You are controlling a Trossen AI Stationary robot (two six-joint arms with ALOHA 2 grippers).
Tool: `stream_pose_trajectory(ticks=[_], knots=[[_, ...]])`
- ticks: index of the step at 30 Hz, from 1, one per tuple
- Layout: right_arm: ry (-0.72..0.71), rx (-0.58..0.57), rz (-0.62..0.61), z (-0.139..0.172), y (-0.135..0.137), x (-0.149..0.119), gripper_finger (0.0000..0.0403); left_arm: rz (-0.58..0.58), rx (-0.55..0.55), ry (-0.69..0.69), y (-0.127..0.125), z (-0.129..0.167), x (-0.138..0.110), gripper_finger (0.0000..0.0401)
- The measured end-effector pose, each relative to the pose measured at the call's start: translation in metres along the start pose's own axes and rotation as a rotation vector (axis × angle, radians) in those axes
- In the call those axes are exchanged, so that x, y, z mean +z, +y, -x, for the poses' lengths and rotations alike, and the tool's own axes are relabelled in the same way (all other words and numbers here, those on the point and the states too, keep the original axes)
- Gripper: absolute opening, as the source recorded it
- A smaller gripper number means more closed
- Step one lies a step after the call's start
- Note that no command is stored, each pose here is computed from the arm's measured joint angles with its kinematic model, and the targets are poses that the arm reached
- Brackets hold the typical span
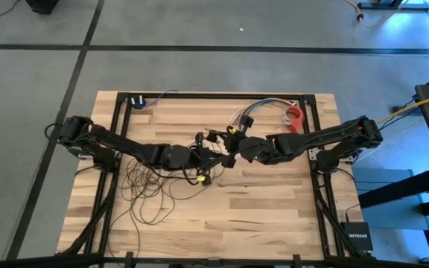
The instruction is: Coiling cords
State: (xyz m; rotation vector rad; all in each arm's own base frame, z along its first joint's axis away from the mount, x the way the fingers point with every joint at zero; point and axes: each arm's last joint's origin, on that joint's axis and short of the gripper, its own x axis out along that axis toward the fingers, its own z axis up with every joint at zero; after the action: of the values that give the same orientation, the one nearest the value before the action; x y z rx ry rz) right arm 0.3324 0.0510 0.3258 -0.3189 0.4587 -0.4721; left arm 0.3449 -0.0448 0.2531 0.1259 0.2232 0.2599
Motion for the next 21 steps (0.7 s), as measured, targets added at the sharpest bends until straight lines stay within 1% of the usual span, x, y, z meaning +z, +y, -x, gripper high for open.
stream_pose_trajectory(ticks=[2, 4, 6, 10, 12, 14, 18, 21], knots=[[-0.011, 0.003, 0.001, 0.007, 0.001, 0.006, 0.0003, -0.006, 0.015, 0.031, 0.0, 0.0, -0.003, 0.0004], [-0.066, 0.036, -0.037, 0.016, 0.002, 0.018, 0.0003, -0.019, 0.023, 0.057, 0.001, -0.001, -0.007, 0.0002], [-0.07, 0.044, -0.03, 0.024, 0.003, 0.022, 0.0003, -0.028, 0.042, 0.078, 0.002, -0.002, -0.01, 0.0001], [-0.097, 0.053, -0.034, 0.03, 0.003, 0.031, 0.0003, -0.011, 0.048, 0.047, 0.004, -0.002, -0.006, 0.0005], [-0.1, 0.044, -0.014, 0.03, 0.003, 0.032, 0.0003, -0.025, 0.054, 0.052, 0.005, -0.003, -0.007, 0.0004], [-0.103, 0.037, 0.002, 0.03, 0.002, 0.032, 0.0003, -0.051, 0.054, 0.051, 0.005, -0.003, -0.007, 0.0002], [-0.131, 0.024, 0.05, 0.028, -0.001, 0.035, 0.0003, -0.15, 0.061, 0.047, 0.008, -0.004, -0.006, 0.0002], [-0.163, 0.011, 0.07, 0.036, -0.01, 0.04, 0.0003, -0.217, 0.075, 0.028, 0.012, -0.005, -0.003, 0.0001]])
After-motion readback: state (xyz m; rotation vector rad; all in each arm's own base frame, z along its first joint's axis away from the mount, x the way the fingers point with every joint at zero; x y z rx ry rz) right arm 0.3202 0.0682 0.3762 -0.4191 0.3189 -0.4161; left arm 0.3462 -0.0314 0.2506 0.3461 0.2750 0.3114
